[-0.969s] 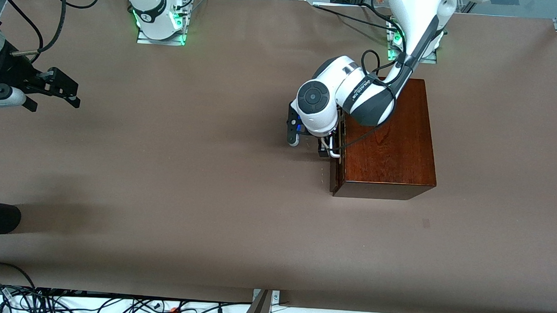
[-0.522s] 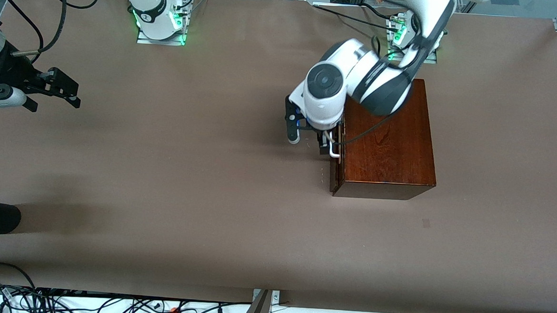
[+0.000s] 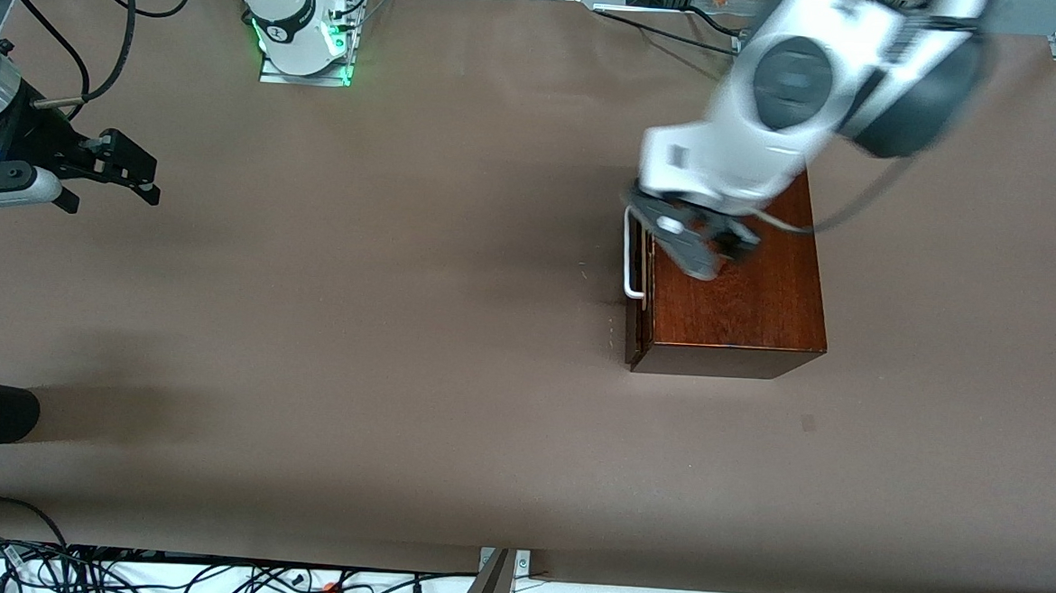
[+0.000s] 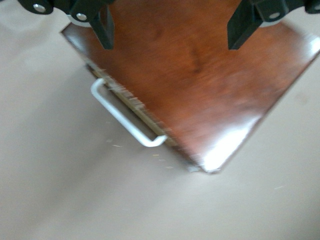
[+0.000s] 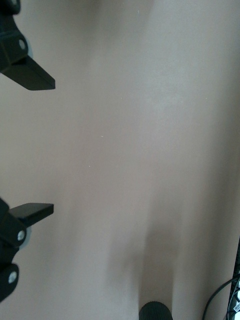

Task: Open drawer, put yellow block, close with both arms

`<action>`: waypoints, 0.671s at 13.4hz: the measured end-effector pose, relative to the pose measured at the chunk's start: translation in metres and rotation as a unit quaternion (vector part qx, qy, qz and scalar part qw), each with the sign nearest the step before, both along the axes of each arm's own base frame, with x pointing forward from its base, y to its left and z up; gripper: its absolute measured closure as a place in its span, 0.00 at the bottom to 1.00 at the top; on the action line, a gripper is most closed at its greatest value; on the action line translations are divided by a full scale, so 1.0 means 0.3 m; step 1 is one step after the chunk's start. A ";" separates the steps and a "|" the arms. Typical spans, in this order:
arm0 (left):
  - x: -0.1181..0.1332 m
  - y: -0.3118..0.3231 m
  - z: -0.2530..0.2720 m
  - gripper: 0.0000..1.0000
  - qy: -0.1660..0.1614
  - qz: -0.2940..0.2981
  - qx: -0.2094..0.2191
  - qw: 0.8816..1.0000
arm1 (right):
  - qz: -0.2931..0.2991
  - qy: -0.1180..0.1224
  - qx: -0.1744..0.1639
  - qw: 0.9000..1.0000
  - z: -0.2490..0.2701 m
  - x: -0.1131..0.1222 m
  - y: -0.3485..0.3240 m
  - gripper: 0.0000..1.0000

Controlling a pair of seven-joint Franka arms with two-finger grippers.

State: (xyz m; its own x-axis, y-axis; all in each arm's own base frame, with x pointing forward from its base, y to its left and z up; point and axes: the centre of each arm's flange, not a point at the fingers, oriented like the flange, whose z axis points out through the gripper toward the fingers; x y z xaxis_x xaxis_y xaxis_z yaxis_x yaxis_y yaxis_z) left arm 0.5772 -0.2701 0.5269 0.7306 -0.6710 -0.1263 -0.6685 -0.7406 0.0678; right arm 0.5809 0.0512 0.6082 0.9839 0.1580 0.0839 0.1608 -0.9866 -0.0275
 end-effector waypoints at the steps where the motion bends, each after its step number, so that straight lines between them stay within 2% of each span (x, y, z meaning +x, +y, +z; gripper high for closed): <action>1: 0.049 0.117 0.039 0.00 -0.007 0.033 -0.002 0.999 | 0.000 0.000 0.000 1.000 0.000 0.000 0.000 0.00; 3: 0.101 0.314 0.119 0.00 -0.024 0.115 0.000 0.993 | 0.000 0.000 0.000 1.000 -0.001 0.000 0.001 0.00; 4: 0.104 0.388 0.162 0.00 -0.034 0.163 0.003 0.986 | 0.000 0.000 0.000 1.000 -0.001 0.000 0.001 0.00; 7: 0.080 0.548 0.270 0.00 -0.064 0.300 0.006 0.952 | 0.000 0.000 0.000 1.000 -0.001 0.000 0.002 0.00; 9: 0.048 0.674 0.281 0.00 -0.090 0.352 -0.006 0.932 | 0.001 0.000 0.000 1.000 -0.001 0.000 0.002 0.00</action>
